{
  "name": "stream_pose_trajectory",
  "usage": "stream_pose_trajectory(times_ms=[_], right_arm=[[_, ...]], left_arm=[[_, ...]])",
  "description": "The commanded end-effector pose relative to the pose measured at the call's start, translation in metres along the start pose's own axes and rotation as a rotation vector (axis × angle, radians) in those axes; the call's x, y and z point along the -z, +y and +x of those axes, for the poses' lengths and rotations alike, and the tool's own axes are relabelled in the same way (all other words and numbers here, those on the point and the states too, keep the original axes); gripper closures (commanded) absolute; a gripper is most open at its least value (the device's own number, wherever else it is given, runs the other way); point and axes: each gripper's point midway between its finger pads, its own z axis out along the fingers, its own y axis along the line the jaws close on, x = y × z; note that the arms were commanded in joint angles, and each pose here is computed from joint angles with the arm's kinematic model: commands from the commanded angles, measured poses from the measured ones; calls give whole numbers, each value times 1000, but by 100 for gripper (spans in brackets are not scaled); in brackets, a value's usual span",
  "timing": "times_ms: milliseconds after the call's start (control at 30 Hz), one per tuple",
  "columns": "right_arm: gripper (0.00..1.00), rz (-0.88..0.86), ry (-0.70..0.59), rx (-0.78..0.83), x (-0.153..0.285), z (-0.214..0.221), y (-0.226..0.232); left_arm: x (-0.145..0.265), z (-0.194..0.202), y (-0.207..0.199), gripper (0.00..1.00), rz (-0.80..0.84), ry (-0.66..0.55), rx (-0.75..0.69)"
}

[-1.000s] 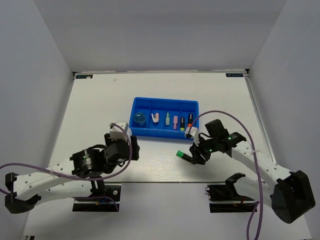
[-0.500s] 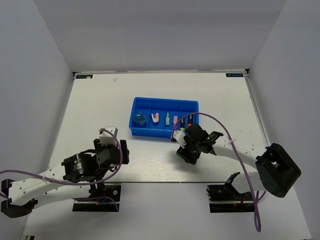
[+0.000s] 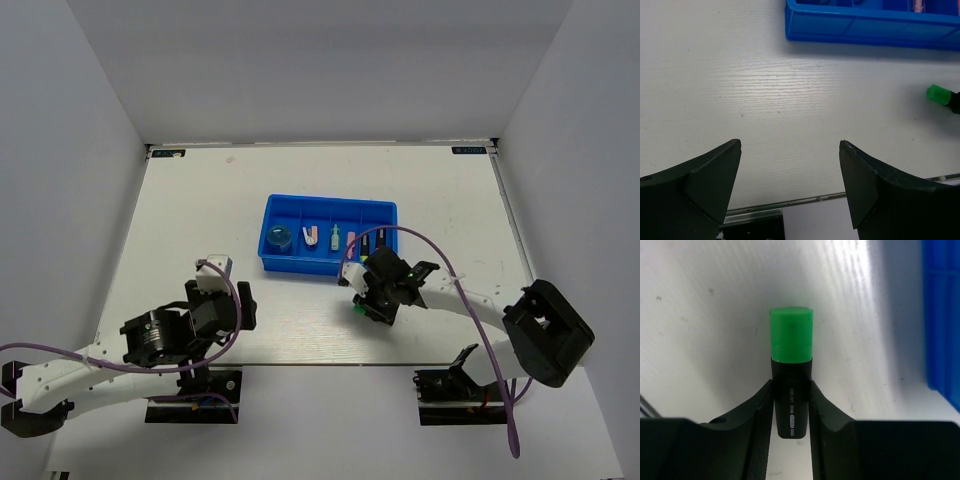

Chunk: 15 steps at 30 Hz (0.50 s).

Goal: Sort the stationery into containers
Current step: Grab a piece of stationery with the right arm, then place the stationery into the container

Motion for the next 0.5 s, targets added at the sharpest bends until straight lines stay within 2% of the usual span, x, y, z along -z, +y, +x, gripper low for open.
stream_pose_trajectory(times_ms=[0,133,267,367,400,433,467], right_arm=[[100,-62,-11,29,15,-5,13],[100,-151,-183,65,57,-50,31],[100,-61,-344,58,108,-109,13],[100,153,-415,-52,126,-138,-28],[100,296,-397,-99,131,-136,-55],[100,363,-426,-122,137,-144,-68],[100,543,-418,-221,145,-140,-100]], left_arm=[[-2,3,2,11,-10,1,6],[-2,2,2,11,-18,5,-11],[0,-2,-1,11,-12,2,-10],[-1,-2,-2,11,-13,3,-12],[-1,-1,-3,11,-9,6,-15],[-2,-2,-3,11,-10,7,-14],[-2,-2,-4,11,-7,5,-11]])
